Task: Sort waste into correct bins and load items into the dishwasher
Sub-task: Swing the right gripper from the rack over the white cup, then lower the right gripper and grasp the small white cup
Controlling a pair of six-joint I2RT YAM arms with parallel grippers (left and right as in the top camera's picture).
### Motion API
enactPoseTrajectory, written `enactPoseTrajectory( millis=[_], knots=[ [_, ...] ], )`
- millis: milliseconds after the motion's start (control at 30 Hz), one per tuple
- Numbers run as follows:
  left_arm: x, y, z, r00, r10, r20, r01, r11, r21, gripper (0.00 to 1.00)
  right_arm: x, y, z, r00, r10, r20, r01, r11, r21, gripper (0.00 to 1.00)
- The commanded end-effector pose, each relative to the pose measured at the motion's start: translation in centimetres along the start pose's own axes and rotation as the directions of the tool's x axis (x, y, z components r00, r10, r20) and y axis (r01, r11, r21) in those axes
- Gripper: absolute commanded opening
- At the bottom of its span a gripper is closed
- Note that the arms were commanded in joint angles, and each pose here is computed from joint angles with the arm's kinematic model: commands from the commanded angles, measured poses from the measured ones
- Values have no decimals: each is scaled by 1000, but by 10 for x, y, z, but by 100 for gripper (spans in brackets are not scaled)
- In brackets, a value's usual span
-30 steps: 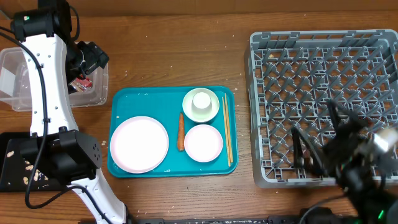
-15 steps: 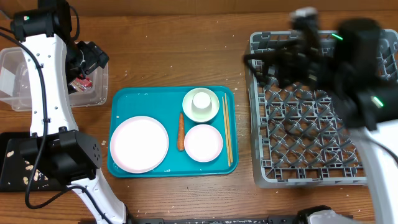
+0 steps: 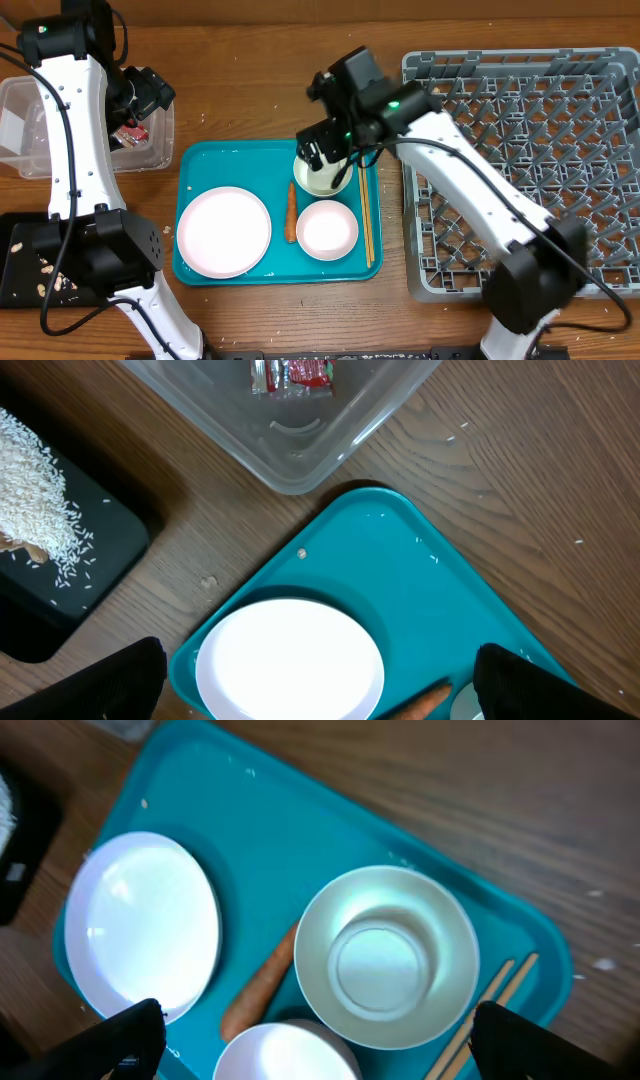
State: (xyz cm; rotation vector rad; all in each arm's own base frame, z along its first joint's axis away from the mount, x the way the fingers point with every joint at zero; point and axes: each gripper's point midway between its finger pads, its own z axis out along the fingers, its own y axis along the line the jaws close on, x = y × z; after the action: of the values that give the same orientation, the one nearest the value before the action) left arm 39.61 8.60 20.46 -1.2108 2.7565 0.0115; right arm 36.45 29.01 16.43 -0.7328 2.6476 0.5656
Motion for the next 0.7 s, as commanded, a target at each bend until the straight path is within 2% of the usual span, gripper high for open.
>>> enactPoseTrajectory(
  millis=[0, 100, 233, 333, 500, 667],
  knots=[
    [-5, 1, -9, 999, -14, 35, 14, 1000, 9, 100, -3, 5, 11, 1000, -4, -10, 4, 1000, 7, 100],
    [-5, 1, -9, 999, -14, 35, 14, 1000, 9, 100, 3, -2, 25, 999, 3, -39, 0, 998, 68, 100],
    [-5, 1, -9, 999, -14, 35, 14, 1000, 9, 100, 8, -26, 39, 995, 86, -44, -75, 975, 207, 100],
    [-5, 1, -9, 999, -14, 35, 14, 1000, 9, 100, 11, -27, 51, 994, 91, -65, -76, 977, 201, 100],
    [-5, 1, -9, 999, -14, 35, 14, 1000, 10, 100, 6, -10, 68, 994, 87, -63, -81, 993, 87, 100],
    [-5, 1, -9, 999, -14, 35, 14, 1000, 9, 100, 7, -27, 74, 992, 110, -56, -100, 981, 169, 100]
  ],
)
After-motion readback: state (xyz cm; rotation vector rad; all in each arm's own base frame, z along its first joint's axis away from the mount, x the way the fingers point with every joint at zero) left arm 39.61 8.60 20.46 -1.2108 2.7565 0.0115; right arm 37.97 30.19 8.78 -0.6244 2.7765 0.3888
